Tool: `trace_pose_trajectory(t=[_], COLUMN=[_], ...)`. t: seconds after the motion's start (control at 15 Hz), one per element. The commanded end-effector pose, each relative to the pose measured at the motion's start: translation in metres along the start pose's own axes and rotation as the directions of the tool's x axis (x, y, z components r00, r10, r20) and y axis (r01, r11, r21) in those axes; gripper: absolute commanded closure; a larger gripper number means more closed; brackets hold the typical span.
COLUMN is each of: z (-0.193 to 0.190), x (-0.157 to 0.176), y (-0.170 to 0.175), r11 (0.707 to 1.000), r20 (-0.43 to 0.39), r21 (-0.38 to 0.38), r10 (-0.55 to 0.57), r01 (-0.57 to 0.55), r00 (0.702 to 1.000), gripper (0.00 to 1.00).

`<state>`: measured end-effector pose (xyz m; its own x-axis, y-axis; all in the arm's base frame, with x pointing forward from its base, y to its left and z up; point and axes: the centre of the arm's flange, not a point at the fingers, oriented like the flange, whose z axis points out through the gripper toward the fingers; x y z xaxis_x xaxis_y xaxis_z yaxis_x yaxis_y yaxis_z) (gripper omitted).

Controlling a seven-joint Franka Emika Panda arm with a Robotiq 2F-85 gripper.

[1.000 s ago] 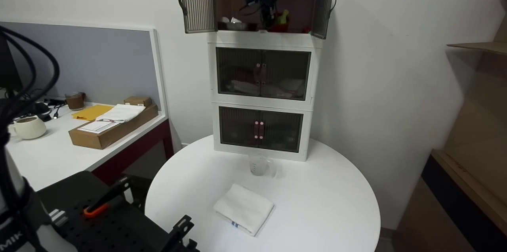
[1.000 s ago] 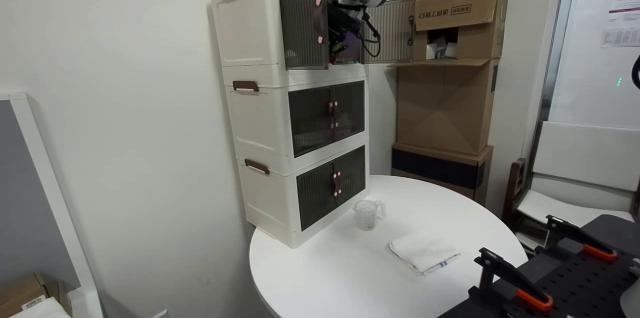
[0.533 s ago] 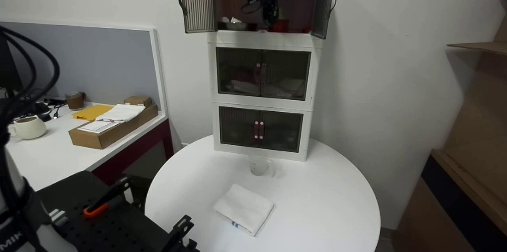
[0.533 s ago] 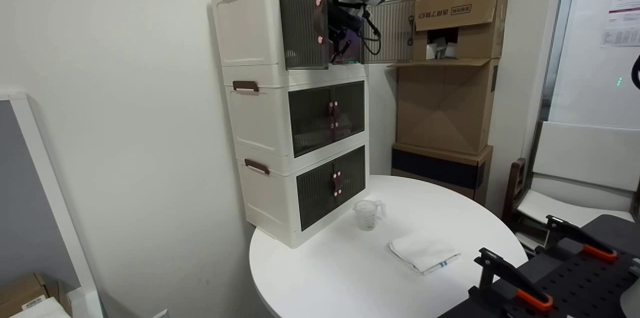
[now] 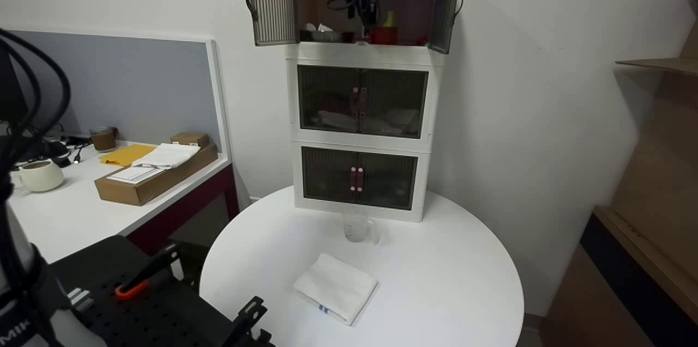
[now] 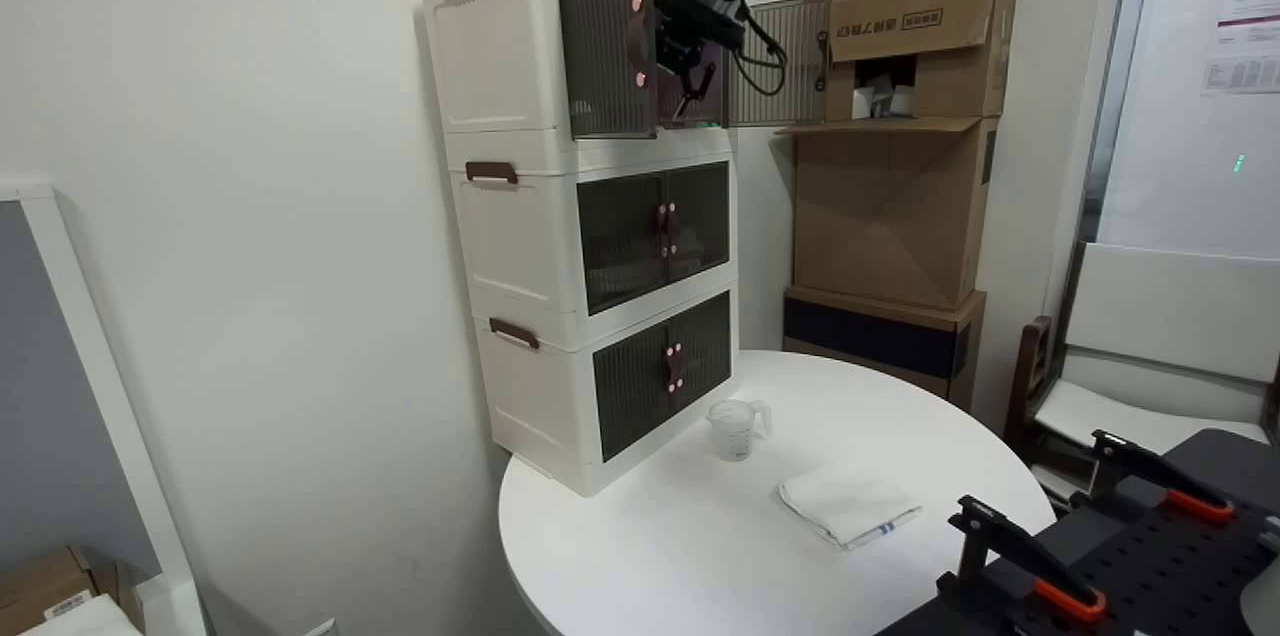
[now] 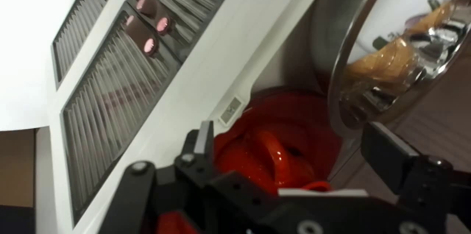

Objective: Put the cup into the top compartment

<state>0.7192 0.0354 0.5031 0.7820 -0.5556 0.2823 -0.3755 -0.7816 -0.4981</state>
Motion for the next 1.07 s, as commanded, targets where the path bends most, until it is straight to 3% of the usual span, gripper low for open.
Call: trace_pose_trajectory(t=[0.0, 0.2, 0.4, 0.6, 0.8, 0.87, 0.93, 1.0], z=[-0.046, -0.062, -0.054, -0.029, -0.010, -0.008, -0.001, 0.003], x=[-0.058, -0.080, -0.105, -0.132, -0.165, -0.173, -0.151, -0.160], y=[0.044, 0.077, 0.131, 0.200, 0.269, 0.285, 0.258, 0.275], r11=[0.989, 0.952, 0.901, 0.851, 0.810, 0.801, 0.829, 0.822], r20=[0.054, 0.116, 0.223, 0.377, 0.462, 0.480, 0.467, 0.484], r21=[-0.048, -0.122, -0.215, -0.270, -0.309, -0.313, -0.304, -0.309], r10=[-0.140, -0.268, -0.329, -0.337, -0.331, -0.330, -0.300, -0.298], r01=[0.143, 0.281, 0.376, 0.451, 0.499, 0.510, 0.470, 0.479], r00=[0.989, 0.956, 0.918, 0.863, 0.823, 0.813, 0.832, 0.823], gripper=[0.00, 0.00, 0.00, 0.00, 0.00, 0.00, 0.00, 0.00])
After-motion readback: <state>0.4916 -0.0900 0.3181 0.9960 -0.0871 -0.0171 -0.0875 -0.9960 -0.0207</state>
